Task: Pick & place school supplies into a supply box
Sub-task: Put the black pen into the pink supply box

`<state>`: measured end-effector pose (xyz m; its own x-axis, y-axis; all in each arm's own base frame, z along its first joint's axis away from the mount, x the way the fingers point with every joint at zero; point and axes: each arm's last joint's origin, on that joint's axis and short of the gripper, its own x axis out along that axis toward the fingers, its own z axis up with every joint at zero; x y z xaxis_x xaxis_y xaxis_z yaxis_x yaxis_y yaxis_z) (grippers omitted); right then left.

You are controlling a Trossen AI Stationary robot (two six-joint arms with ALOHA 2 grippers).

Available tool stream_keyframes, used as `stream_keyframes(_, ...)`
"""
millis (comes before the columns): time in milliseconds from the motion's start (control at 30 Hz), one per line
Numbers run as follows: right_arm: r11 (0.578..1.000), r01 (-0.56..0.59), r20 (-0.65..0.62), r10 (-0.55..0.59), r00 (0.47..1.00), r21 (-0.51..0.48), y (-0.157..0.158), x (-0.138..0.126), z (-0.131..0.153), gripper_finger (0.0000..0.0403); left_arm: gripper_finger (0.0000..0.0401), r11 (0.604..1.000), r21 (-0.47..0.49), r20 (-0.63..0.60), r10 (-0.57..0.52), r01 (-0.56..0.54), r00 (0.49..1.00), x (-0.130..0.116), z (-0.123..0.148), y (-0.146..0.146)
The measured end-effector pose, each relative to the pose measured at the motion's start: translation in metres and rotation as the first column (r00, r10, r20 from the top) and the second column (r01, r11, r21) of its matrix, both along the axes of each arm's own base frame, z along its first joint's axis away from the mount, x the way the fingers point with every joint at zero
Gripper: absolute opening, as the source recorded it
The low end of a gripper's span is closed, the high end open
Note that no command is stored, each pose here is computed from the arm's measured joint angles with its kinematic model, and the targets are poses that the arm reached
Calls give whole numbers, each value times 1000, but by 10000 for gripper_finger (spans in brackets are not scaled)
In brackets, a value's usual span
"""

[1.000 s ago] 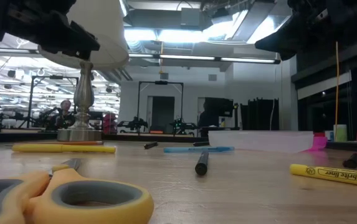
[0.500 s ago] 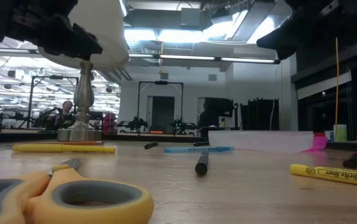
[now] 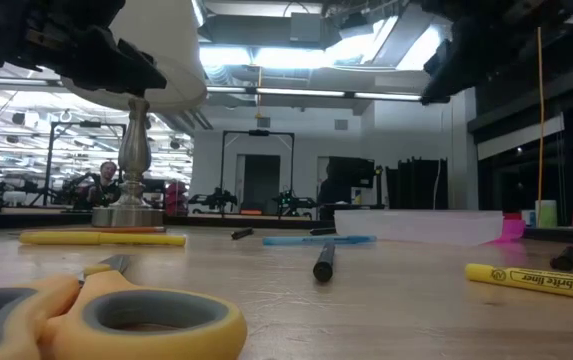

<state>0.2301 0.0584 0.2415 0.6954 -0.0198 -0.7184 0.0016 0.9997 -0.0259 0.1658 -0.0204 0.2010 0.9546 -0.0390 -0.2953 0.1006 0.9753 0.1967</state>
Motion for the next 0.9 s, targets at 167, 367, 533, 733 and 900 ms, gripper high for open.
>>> stream_keyframes(167,1000,19,-112,-18,994,13,14,4,0,9,4,1000,-12,30,2,-2,1000,1,3,0)
stream_keyframes(367,1000,-18,-170,20,985,16,32,1,-1,4,3,999,6,77,52,-53,996,6,5,0)
stream_keyframes(533,999,-31,-183,33,982,10,35,-1,-2,24,3,996,20,38,81,-82,996,13,-1,0)
stream_keyframes(733,999,-31,-184,33,982,10,34,-2,-2,44,3,999,12,-6,53,-53,999,32,12,-10)
stream_keyframes(900,999,-35,-238,31,971,-14,32,-6,-5,48,3,998,27,-97,60,-58,993,48,12,-21)
